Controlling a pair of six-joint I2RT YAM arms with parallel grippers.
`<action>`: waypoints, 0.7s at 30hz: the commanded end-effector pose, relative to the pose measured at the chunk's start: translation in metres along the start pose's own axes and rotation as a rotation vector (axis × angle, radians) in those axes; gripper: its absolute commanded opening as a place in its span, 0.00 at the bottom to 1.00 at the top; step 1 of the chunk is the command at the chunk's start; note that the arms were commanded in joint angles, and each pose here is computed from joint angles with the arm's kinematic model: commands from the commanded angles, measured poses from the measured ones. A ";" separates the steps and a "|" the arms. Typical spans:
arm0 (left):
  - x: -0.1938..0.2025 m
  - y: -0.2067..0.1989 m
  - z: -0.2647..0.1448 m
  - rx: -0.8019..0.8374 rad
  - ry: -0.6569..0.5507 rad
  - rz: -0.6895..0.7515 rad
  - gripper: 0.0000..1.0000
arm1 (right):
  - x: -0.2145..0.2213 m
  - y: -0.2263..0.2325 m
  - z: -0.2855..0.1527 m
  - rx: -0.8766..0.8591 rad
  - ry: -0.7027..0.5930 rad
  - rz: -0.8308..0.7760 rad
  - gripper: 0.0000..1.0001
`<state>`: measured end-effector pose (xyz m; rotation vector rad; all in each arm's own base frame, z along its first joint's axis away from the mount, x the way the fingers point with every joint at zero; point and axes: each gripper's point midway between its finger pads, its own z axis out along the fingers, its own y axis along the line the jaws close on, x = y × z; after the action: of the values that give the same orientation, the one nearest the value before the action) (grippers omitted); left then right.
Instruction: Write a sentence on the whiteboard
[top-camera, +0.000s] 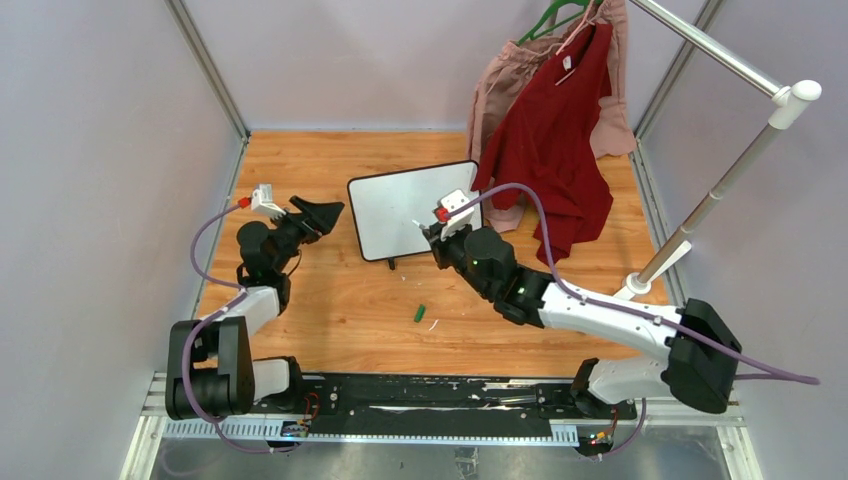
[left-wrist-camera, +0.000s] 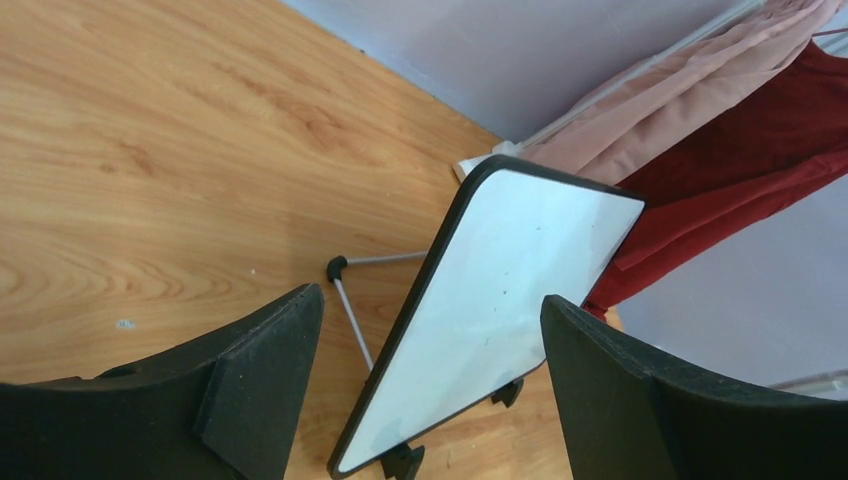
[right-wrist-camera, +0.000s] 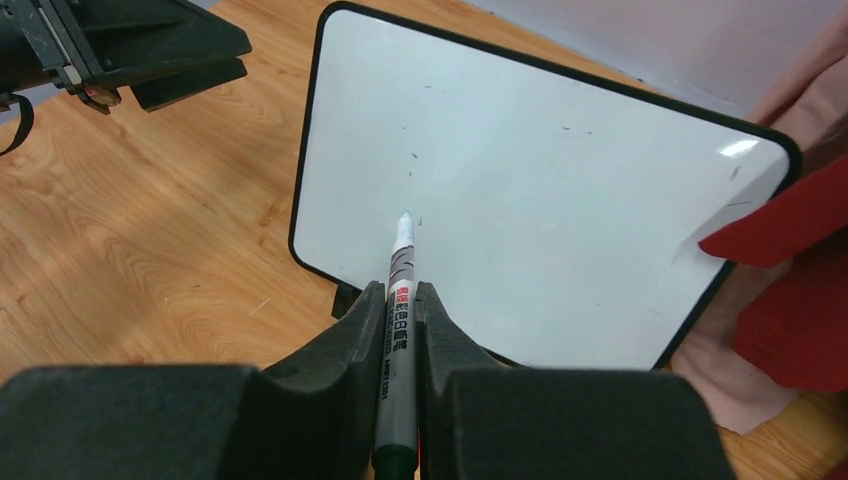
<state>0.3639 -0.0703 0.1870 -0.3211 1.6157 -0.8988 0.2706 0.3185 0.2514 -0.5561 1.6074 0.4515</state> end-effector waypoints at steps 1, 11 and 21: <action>0.010 -0.002 -0.002 0.021 0.019 -0.064 0.83 | -0.018 0.020 0.014 -0.029 -0.063 0.010 0.00; 0.042 -0.001 0.003 0.066 0.033 -0.204 0.78 | -0.027 0.031 0.038 -0.006 -0.102 0.016 0.00; 0.065 -0.001 0.006 0.167 0.057 -0.232 0.70 | -0.037 0.033 0.045 -0.006 -0.120 -0.011 0.00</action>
<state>0.3546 -0.1094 0.1137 -0.5034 1.6741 -1.1885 0.2884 0.3674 0.2589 -0.5423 1.5484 0.4762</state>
